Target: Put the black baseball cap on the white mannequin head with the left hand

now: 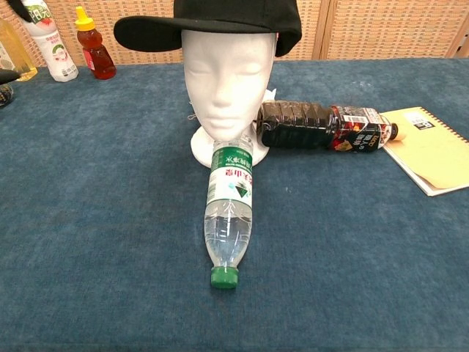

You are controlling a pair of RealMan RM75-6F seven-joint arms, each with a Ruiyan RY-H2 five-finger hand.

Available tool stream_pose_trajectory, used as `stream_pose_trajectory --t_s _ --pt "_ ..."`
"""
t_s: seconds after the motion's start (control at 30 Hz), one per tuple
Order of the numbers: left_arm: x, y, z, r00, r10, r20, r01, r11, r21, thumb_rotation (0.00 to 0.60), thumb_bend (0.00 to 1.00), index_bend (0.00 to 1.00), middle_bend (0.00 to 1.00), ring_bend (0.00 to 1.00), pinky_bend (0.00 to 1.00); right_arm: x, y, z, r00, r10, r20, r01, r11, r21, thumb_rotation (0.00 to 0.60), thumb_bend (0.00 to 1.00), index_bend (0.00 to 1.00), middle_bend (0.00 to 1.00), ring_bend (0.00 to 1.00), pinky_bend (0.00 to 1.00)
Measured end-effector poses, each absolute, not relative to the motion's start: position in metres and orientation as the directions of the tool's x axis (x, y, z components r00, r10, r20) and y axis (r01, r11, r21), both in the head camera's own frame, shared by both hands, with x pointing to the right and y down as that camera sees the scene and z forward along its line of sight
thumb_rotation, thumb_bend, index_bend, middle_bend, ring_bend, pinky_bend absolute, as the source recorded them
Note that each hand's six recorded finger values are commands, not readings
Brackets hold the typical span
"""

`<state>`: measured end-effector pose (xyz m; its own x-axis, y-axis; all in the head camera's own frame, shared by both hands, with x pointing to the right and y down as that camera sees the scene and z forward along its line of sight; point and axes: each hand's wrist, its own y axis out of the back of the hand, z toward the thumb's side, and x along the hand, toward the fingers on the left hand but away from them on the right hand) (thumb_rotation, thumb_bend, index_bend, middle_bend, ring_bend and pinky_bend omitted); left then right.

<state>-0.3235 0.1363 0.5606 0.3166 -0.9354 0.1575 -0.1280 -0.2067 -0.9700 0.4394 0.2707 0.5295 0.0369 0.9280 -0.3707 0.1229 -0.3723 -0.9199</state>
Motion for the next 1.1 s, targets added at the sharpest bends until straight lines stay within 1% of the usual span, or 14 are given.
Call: stream_pose_trajectory --t_s 0.1,0.23,0.3,0.4,0.6,0.7,0.93,1.1 --pt "-0.352 0.144 0.561 0.239 -0.949 0.205 -0.106 -0.235 -0.966 0.600 0.20 0.42 0.20 0.13 0.38 0.443 0.268 0.529 0.017 0.934 -0.357 0.102 -0.357 -0.928 0.600 0.13 0.35 0.39 0.44 0.42" --pt "-0.388 0.158 0.563 0.137 -0.951 0.278 -0.058 -0.288 -0.956 0.600 0.24 0.48 0.27 0.20 0.45 0.448 0.264 0.526 -0.011 0.944 -0.329 0.059 -0.328 -0.943 0.600 0.15 0.35 0.39 0.44 0.41" --pt "-0.407 0.166 0.562 0.081 -0.945 0.317 -0.026 -0.320 -0.947 0.600 0.24 0.50 0.29 0.21 0.45 0.451 0.262 0.525 -0.023 0.949 -0.315 0.033 -0.314 -0.949 0.600 0.15 0.35 0.39 0.44 0.41" --pt "-0.430 0.177 0.557 0.014 -0.938 0.345 0.007 -0.345 -0.938 0.600 0.24 0.52 0.31 0.21 0.45 0.455 0.259 0.523 -0.045 0.957 -0.286 -0.011 -0.287 -0.958 0.600 0.15 0.35 0.39 0.44 0.41" --pt "-0.457 0.196 0.542 -0.069 -0.939 0.337 0.030 -0.340 -0.940 0.600 0.24 0.52 0.32 0.21 0.45 0.462 0.256 0.520 -0.080 0.964 -0.252 -0.035 -0.255 -0.966 0.600 0.15 0.35 0.39 0.44 0.41" --pt "-0.463 0.202 0.537 -0.079 -0.938 0.337 0.031 -0.340 -0.940 0.600 0.24 0.52 0.32 0.21 0.45 0.462 0.256 0.519 -0.078 0.966 -0.247 -0.033 -0.250 -0.968 0.600 0.15 0.35 0.39 0.44 0.41" --pt "-0.467 0.210 0.529 -0.092 -0.941 0.326 0.016 -0.329 -0.944 0.600 0.24 0.52 0.32 0.21 0.45 0.455 0.260 0.525 -0.043 0.960 -0.278 -0.003 -0.278 -0.960 0.600 0.15 0.35 0.39 0.44 0.40" --pt "-0.473 0.215 0.525 -0.118 -0.939 0.324 0.016 -0.328 -0.944 0.600 0.25 0.52 0.32 0.21 0.45 0.451 0.262 0.532 -0.019 0.946 -0.324 0.017 -0.324 -0.946 0.600 0.15 0.35 0.39 0.44 0.41"
